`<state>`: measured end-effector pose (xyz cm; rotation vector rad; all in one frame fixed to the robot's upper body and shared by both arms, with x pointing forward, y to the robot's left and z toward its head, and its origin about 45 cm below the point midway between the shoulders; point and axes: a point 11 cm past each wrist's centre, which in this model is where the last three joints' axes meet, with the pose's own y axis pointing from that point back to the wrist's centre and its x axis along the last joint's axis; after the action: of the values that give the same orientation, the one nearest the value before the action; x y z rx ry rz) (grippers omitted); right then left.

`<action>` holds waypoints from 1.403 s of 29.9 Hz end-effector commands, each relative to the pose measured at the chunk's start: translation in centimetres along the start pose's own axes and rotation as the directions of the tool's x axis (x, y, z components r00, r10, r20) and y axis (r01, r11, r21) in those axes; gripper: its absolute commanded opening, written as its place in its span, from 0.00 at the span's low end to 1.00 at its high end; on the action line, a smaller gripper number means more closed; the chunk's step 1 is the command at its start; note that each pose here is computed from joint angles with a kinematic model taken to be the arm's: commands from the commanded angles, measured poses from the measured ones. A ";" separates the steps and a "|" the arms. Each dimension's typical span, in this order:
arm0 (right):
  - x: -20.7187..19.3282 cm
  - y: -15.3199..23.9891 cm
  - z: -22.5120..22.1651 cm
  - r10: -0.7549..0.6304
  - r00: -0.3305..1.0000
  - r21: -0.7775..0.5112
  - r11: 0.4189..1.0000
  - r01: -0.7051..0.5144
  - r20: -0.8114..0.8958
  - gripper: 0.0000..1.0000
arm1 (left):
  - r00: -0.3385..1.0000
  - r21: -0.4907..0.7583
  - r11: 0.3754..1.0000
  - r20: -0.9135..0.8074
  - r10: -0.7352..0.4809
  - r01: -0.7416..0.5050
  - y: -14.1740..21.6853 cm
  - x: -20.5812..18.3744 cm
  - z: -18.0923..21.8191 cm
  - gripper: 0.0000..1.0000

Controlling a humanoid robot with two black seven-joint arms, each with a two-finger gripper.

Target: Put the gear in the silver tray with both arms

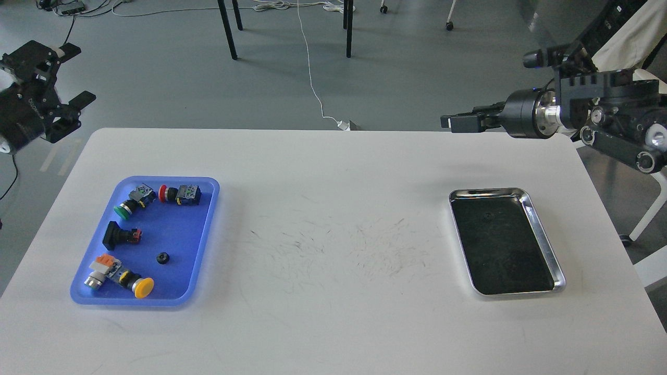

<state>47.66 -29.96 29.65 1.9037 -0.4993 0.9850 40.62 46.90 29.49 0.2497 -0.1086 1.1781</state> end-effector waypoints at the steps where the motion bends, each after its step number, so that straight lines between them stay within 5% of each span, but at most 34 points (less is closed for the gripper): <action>1: 2.2 2.0 1.2 0.147 0.980 0.006 0.989 -0.149 0.131 0.93 | 0.999 0.034 0.999 0.039 -0.025 0.023 0.5 -0.2 -0.4 0.99; 15: 1.4 7.7 6.5 0.433 0.734 -0.105 0.888 -0.448 0.523 0.93 | 0.854 0.205 0.964 0.459 -0.245 0.166 2.5 -3.4 -0.1 0.99; 22: -1.2 9.6 8.5 0.498 0.672 -0.193 0.857 -0.479 0.548 0.93 | 0.745 0.238 0.956 0.604 -0.283 0.171 4.0 -5.5 -1.6 0.98; 36: -3.6 11.7 8.8 0.556 0.534 -0.272 0.810 -0.519 0.637 0.93 | 0.710 0.321 0.899 0.555 -0.433 0.297 7.8 -7.0 0.9 0.99; 42: -3.9 12.2 8.6 0.564 0.518 -0.281 0.803 -0.525 0.643 0.93 | 0.452 0.385 0.866 0.741 -0.496 0.319 7.9 -8.8 -0.3 0.98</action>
<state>41.10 -43.59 30.60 2.0776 -1.6514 0.5335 30.23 41.96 29.25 0.8908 -0.6203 0.5471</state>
